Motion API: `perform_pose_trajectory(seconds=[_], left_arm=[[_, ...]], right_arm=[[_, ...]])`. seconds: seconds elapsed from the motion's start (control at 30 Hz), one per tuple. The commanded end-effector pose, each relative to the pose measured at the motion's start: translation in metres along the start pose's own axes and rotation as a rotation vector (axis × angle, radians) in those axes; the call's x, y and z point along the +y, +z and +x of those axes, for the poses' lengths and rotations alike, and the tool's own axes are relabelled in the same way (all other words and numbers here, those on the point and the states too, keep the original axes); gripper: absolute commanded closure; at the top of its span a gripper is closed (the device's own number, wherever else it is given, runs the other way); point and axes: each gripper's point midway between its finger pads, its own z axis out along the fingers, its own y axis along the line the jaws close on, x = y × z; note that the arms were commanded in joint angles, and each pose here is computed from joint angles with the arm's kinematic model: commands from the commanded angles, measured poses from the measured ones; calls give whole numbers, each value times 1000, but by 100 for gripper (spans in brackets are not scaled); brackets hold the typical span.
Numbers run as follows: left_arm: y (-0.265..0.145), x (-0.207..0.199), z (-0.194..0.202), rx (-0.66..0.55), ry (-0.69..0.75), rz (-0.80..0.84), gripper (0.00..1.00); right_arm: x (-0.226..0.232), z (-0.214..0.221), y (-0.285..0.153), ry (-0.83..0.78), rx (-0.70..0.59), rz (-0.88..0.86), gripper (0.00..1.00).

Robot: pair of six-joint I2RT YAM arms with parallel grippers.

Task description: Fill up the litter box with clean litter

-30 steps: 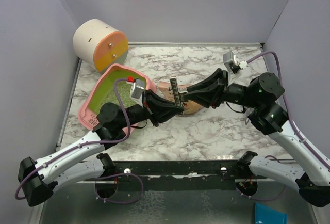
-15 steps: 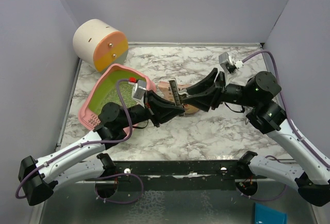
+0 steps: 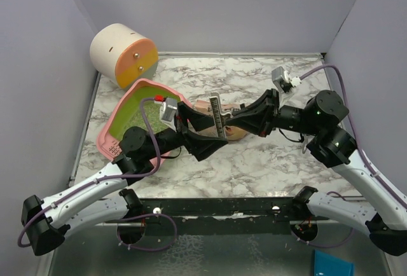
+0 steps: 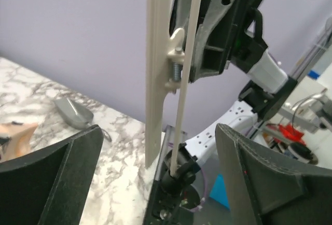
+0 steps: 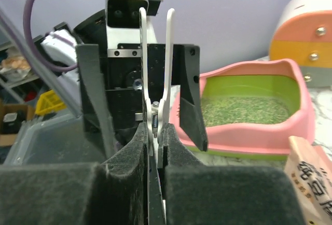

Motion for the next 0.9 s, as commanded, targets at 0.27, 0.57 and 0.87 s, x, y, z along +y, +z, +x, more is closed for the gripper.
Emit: perform_pose_trajectory(seconds=[0.27, 0.57, 0.87], left_arm=[[-32, 54, -15, 236, 357, -370, 1], [-72, 133, 19, 805, 764, -558, 20], [-73, 176, 39, 946, 990, -456, 46]], right_arm=[[-65, 4, -35, -179, 192, 413, 99], [-183, 77, -131, -332, 896, 1068, 99], [-180, 70, -118, -614, 803, 854, 99]])
